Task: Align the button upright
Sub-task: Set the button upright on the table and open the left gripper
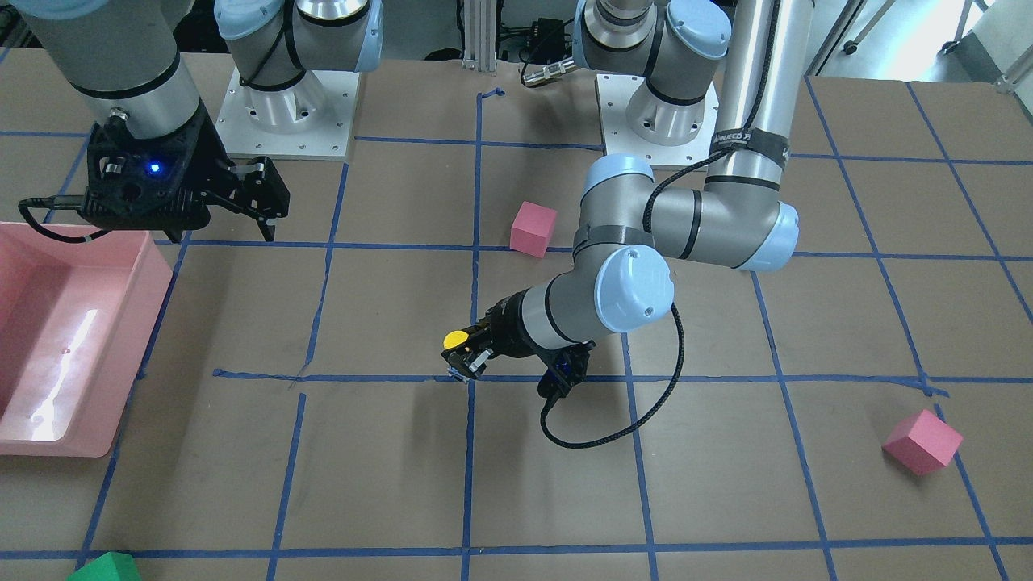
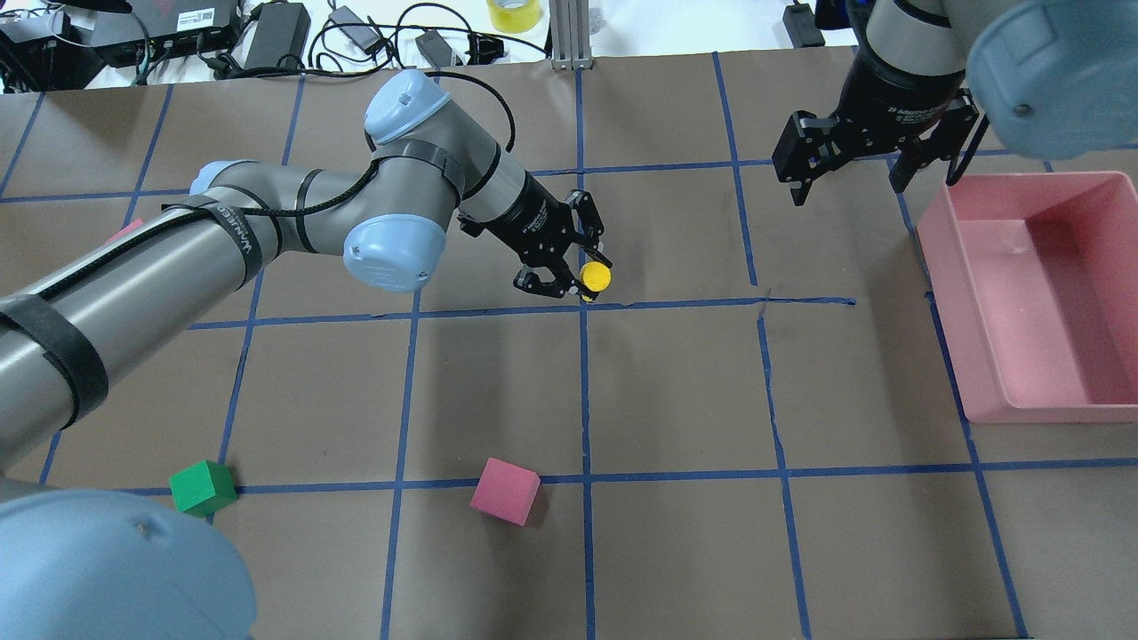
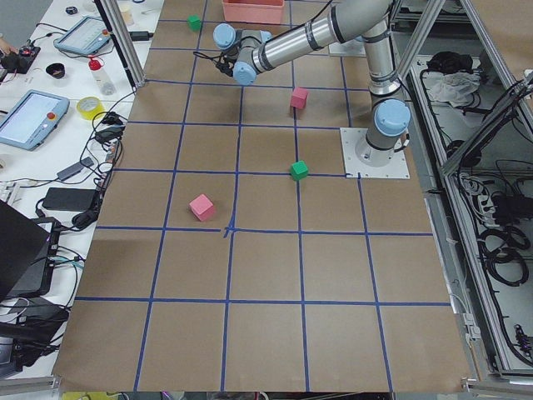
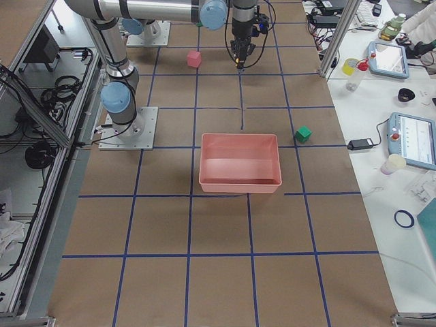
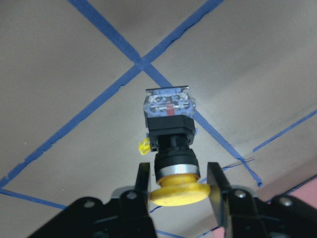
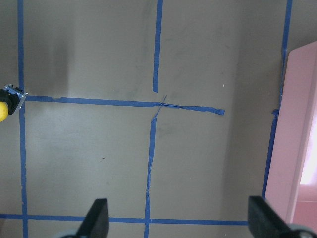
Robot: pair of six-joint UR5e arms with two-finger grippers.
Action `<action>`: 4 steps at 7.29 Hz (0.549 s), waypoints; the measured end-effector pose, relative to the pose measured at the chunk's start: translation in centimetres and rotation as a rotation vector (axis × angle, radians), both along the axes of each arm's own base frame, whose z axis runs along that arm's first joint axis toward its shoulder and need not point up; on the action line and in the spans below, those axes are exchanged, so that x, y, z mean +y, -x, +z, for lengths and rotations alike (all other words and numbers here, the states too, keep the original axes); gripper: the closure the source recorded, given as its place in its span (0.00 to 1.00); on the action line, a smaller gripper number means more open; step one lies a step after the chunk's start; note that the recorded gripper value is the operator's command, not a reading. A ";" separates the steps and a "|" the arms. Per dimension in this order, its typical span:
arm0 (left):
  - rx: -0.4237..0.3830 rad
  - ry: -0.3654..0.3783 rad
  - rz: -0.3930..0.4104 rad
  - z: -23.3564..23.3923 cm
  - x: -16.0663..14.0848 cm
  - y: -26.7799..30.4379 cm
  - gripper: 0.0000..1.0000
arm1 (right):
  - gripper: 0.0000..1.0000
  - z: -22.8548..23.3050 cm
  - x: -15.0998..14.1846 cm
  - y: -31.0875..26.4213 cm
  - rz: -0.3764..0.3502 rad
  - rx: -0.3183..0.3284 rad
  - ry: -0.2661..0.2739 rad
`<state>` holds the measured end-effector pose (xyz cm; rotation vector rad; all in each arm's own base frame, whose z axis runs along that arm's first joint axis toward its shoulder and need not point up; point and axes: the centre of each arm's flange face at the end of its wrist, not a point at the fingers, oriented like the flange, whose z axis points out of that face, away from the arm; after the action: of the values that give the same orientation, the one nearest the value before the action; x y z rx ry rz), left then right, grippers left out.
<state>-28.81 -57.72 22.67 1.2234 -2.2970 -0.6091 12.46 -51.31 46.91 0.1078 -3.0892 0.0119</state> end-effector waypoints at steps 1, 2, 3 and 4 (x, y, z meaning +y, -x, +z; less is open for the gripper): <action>0.016 -0.053 0.022 -0.8 -0.4 -1.0 1.00 | 0.00 0.0 0.0 0.0 0.000 0.000 0.000; 0.033 -0.095 0.031 -1.5 -0.4 -1.4 1.00 | 0.00 0.0 0.0 0.0 -0.001 0.000 0.000; 0.055 -0.115 0.033 -1.9 -0.5 -1.4 1.00 | 0.00 0.0 0.0 0.0 -0.001 0.000 0.000; 0.080 -0.123 0.034 -2.1 -0.6 -1.4 1.00 | 0.00 0.0 0.0 0.0 -0.001 0.000 -0.001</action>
<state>-27.43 -58.30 20.61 1.2678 -2.1962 -0.7828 12.46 -51.30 46.91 0.1065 -3.0888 0.0106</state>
